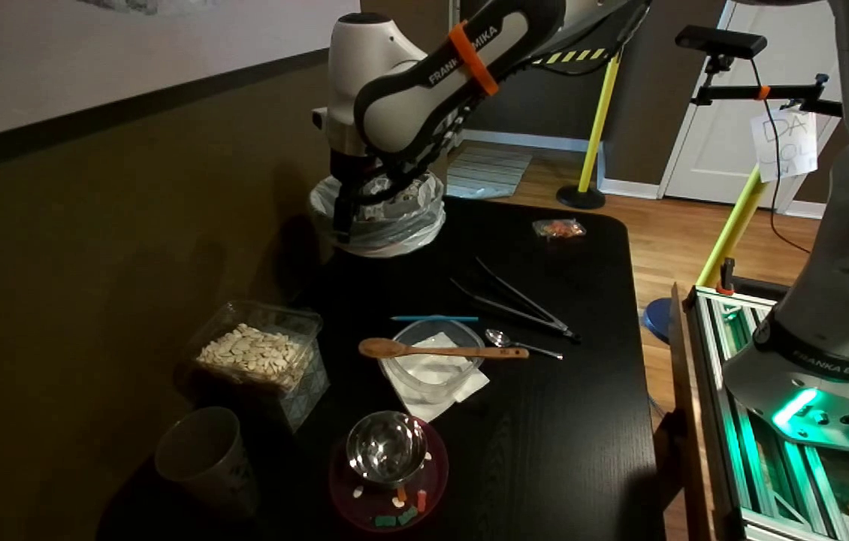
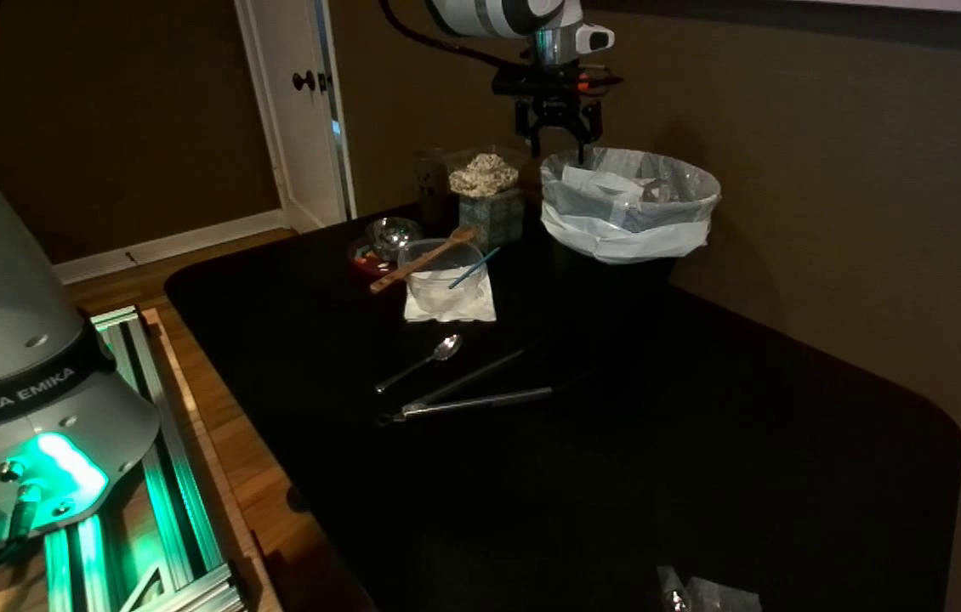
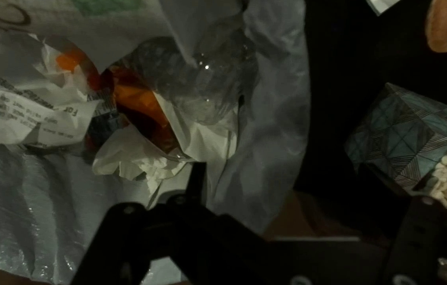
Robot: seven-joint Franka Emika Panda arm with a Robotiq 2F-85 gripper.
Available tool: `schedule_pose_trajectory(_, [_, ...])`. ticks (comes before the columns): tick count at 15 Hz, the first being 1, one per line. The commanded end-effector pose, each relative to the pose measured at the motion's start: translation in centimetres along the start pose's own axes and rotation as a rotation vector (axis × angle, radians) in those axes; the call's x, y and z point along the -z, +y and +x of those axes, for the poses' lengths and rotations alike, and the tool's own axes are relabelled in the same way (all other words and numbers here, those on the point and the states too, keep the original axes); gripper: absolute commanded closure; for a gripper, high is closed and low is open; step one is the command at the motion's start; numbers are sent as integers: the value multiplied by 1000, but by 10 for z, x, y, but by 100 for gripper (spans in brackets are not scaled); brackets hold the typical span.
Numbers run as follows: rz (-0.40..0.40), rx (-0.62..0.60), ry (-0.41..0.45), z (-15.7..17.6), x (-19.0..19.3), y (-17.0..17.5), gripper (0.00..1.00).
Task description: Move the black bucket to the right
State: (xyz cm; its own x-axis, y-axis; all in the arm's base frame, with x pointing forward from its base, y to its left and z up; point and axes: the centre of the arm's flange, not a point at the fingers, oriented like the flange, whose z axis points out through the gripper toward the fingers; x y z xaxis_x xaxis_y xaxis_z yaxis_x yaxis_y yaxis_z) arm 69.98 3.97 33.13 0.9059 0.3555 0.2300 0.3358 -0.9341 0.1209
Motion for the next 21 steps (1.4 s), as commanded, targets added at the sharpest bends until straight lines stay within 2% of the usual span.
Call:
schedule_pose_trajectory(1, [-23, -14, -13, 13, -18, 10, 29])
schedule_pose_trajectory(6, [-29, -52, -7, 13, -17, 14, 71])
schedule_pose_trajectory(10, [-30, -76, -2, 13, -10, 11, 99])
schedule_pose_trajectory(13, [-42, -113, -5, 9, -4, 12, 100])
schedule_pose_trajectory(15, [-98, -133, 18, 2, 13, 18, 98])
schedule_pose_trajectory(18, [-178, -247, 60, -13, 43, 36, 98])
schedule_pose_trajectory(21, [-285, -363, 107, -31, 66, 69, 98])
